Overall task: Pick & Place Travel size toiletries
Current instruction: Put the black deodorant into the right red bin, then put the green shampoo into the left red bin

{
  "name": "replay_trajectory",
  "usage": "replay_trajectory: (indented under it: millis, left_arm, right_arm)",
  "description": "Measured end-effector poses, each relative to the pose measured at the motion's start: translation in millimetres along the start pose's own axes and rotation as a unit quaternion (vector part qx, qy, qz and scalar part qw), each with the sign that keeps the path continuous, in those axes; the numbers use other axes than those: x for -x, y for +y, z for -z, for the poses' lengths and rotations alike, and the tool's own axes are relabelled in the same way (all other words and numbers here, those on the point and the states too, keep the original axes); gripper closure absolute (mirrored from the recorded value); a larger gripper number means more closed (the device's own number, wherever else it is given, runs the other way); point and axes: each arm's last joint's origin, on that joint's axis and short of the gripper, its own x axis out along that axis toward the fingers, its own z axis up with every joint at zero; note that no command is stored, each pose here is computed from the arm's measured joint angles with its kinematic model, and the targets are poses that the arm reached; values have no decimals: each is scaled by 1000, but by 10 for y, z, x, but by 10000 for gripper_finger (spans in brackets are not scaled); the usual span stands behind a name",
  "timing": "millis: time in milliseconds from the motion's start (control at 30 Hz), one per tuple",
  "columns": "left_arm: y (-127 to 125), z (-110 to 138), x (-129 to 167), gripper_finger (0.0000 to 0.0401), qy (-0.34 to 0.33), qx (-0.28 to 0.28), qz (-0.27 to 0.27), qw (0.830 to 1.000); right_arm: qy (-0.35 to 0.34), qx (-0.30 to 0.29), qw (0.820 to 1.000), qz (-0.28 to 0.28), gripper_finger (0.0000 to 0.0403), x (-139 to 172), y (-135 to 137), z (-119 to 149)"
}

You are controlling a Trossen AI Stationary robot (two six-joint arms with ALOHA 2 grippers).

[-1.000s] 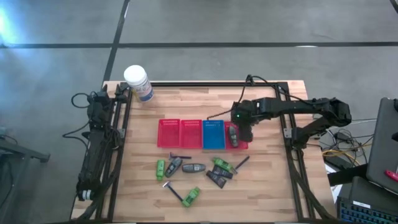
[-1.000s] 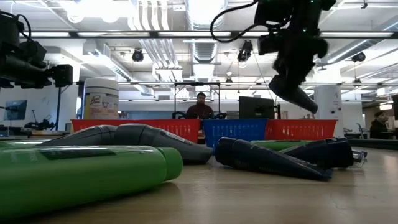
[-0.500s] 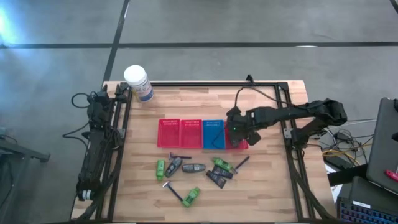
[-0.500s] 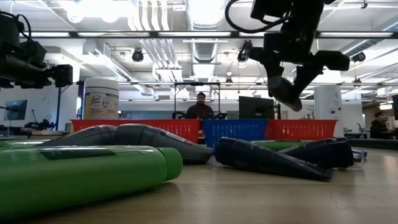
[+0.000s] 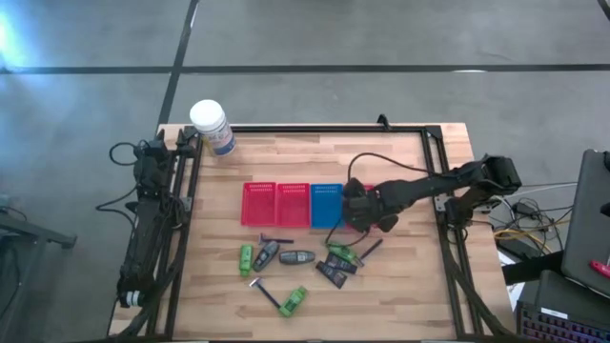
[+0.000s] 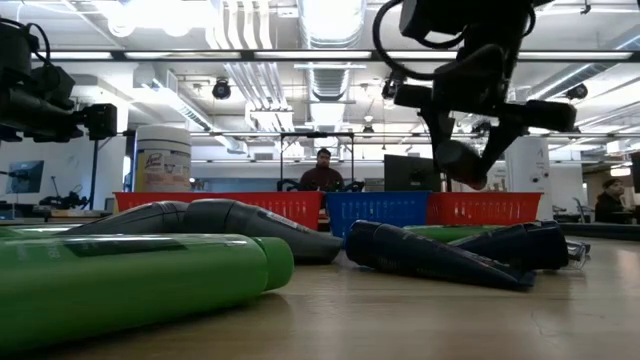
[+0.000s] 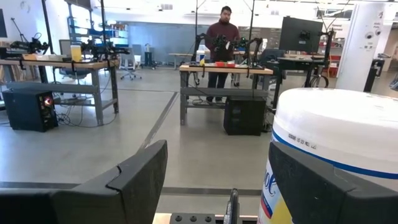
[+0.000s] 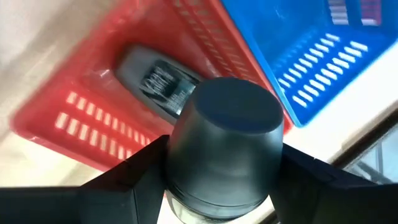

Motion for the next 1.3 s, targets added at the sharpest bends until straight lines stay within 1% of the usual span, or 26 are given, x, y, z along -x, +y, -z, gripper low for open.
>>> replay_trajectory:
  millis: [167,267,400,467,633,867,1000,1133,1233,1300]
  left_arm:
    - [0,0,0,114,0,0,0,1000]
    - [0,0,0,114,0,0,0,1000]
    - [0,0,0,114,0,0,0,1000]
    - [0,1,0,114,0,0,0,1000]
    - [0,0,0,114,0,0,0,1000]
    - [0,1,0,114,0,0,0,1000]
    - [0,1,0,114,0,0,0,1000]
    - [0,1,0,114,0,0,0,1000]
    - [0,1,0,114,0,0,0,1000]
    - [0,0,0,114,0,0,0,1000]
  right_arm:
    - [-28,1,999,-27,163,7,23,-24]
    - [-38,-1,998,-39,163,5,28,-28]
    - [-42,0,998,-44,165,7,35,-33]
    - [-42,-1,998,-44,160,5,33,-31]
    - [-41,-25,998,-45,131,8,34,-28]
    - [-21,-52,997,-60,76,12,65,8]
    - [-6,-91,994,-58,53,49,80,48]
    - [-8,-141,989,-42,45,163,88,109]
    - [-27,-223,974,-30,44,287,89,164]
    - [-42,-300,952,-36,44,356,90,197]
